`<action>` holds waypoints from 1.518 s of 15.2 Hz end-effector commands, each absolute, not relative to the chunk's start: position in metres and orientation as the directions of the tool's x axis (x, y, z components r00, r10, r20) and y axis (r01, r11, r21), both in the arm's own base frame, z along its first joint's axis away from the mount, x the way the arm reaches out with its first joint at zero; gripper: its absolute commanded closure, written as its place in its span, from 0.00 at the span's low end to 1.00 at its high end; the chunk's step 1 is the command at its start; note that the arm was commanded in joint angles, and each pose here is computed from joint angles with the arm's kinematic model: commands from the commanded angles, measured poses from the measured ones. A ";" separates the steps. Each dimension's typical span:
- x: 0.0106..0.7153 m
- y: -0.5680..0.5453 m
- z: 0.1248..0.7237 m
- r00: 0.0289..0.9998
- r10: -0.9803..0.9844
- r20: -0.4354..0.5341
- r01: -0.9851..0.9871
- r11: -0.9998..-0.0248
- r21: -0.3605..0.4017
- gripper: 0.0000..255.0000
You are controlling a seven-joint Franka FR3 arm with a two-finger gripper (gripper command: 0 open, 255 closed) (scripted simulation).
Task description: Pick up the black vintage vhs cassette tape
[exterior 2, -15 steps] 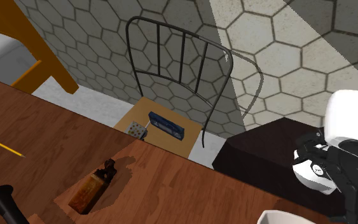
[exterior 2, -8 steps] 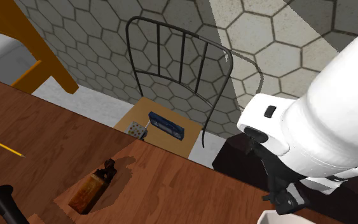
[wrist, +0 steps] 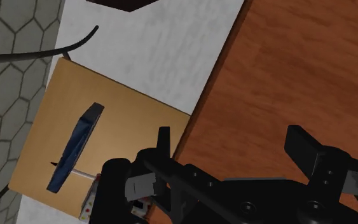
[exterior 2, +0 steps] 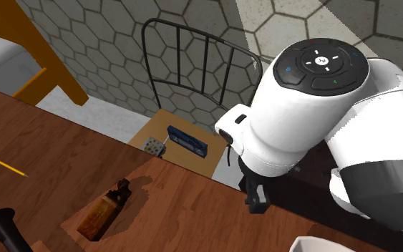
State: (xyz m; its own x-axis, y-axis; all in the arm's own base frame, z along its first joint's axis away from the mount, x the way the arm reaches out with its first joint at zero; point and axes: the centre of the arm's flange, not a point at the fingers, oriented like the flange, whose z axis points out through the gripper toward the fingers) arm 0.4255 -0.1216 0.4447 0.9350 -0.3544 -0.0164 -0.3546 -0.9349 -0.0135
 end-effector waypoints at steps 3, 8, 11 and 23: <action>0.445 -0.158 0.410 0.906 -0.423 -0.017 -0.423 -0.906 -0.006 0.00; 0.466 -0.205 0.369 0.863 -0.505 -0.017 -0.505 -0.863 0.004 0.00; 0.475 -0.234 0.345 0.834 -0.551 -0.017 -0.551 -0.834 0.010 0.00; 0.497 -0.356 0.249 0.693 -0.721 -0.014 -0.720 -0.693 0.032 0.00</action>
State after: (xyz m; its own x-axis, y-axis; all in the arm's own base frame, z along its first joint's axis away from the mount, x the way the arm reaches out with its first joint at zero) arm 0.4986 -0.3413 0.2576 0.7052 -0.7087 -0.0202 -0.7082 -0.7055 0.0271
